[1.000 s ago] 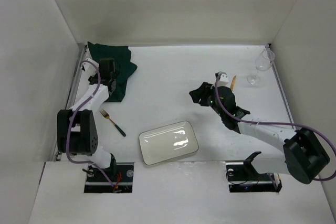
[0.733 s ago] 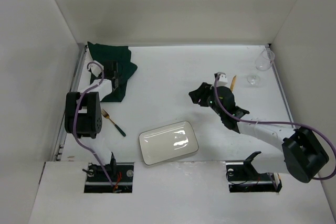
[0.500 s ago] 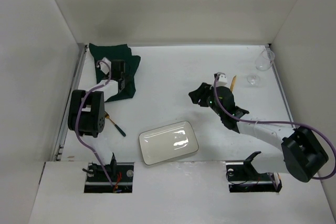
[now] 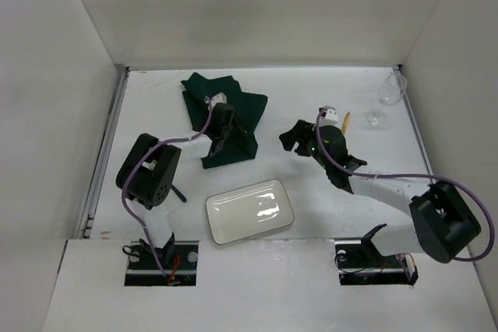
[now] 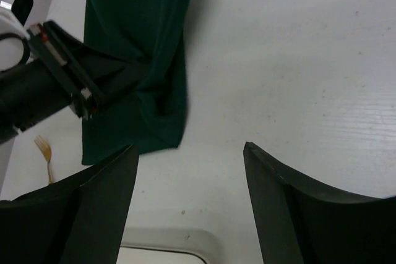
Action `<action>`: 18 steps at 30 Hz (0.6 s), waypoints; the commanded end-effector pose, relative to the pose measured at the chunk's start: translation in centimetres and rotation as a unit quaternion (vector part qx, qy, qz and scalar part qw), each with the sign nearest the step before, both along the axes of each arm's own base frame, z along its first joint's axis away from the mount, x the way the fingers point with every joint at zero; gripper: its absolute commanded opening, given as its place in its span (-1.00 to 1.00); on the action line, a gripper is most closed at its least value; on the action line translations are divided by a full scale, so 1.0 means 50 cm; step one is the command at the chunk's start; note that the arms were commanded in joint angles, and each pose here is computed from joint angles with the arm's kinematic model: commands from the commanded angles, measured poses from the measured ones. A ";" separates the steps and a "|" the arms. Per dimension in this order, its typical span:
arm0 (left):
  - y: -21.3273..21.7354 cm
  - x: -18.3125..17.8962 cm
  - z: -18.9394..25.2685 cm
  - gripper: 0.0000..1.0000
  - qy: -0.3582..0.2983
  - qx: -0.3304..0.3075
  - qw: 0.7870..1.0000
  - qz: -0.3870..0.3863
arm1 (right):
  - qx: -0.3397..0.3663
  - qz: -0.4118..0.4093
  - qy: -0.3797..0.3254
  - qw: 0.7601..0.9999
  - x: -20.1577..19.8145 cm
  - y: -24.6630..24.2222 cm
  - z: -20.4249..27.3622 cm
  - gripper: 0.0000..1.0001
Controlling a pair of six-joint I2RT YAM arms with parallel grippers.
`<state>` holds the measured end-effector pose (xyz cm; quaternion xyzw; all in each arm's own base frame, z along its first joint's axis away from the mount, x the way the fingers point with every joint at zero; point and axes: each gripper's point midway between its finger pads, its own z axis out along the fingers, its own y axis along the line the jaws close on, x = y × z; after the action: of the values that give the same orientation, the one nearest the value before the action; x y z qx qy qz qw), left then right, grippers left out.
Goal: Set the dinner table for one person
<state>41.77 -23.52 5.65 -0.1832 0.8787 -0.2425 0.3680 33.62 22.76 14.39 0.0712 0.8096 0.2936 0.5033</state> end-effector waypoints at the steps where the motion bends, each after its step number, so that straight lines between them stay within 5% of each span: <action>1: 0.004 -0.044 0.024 -0.80 -0.009 0.009 0.999 -0.035 | 0.026 -0.017 -0.031 0.999 0.054 0.000 0.040 0.55; 7: 0.043 -0.088 0.097 -0.15 -0.053 0.007 0.998 -0.018 | 0.047 0.005 0.024 0.999 0.134 0.071 0.004 0.64; 13: 0.121 -0.142 0.148 -0.09 -0.082 -0.004 0.996 0.026 | 0.078 -0.020 0.076 0.994 0.180 0.108 -0.047 0.60; 18: 0.214 -0.194 0.089 -0.08 -0.029 0.021 0.995 0.093 | 0.110 -0.061 0.134 0.983 0.197 0.115 -0.093 0.50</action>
<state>34.12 -15.51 13.42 -0.2119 0.8304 -0.2441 0.4538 42.26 27.59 8.55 0.1676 0.8416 0.3141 0.4062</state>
